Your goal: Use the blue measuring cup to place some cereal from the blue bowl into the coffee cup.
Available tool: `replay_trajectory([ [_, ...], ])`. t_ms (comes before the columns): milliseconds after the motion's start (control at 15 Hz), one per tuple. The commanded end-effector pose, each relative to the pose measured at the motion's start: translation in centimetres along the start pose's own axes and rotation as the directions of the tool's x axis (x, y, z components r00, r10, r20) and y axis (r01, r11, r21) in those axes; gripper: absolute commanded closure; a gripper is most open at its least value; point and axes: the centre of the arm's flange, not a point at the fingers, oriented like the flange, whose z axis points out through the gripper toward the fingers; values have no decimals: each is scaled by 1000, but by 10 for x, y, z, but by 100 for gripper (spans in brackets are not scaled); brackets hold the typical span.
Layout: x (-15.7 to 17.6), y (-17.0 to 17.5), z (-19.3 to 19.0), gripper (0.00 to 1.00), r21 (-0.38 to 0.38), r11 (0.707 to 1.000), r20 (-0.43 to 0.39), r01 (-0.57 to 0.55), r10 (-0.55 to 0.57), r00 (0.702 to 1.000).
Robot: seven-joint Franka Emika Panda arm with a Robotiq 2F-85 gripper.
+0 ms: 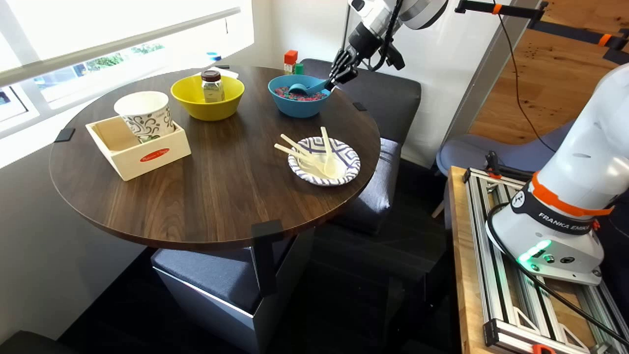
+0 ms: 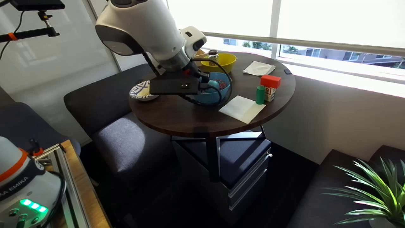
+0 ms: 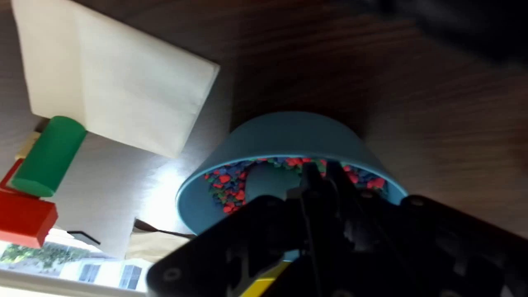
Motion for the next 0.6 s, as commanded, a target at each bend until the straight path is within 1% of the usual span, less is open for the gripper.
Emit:
replay_trajectory([
  [0, -2, 2, 0, 98, 173, 981, 3, -89, 90, 996],
  [133, -3, 7, -2, 98, 258, 955, 4, -145, 149, 989],
  [267, -6, 12, -2, 98, 349, 916, 12, -197, 206, 979],
  [400, -9, 17, -4, 98, 436, 865, 27, -249, 265, 964],
  [533, -13, 22, -6, 98, 518, 802, 55, -296, 315, 948],
])
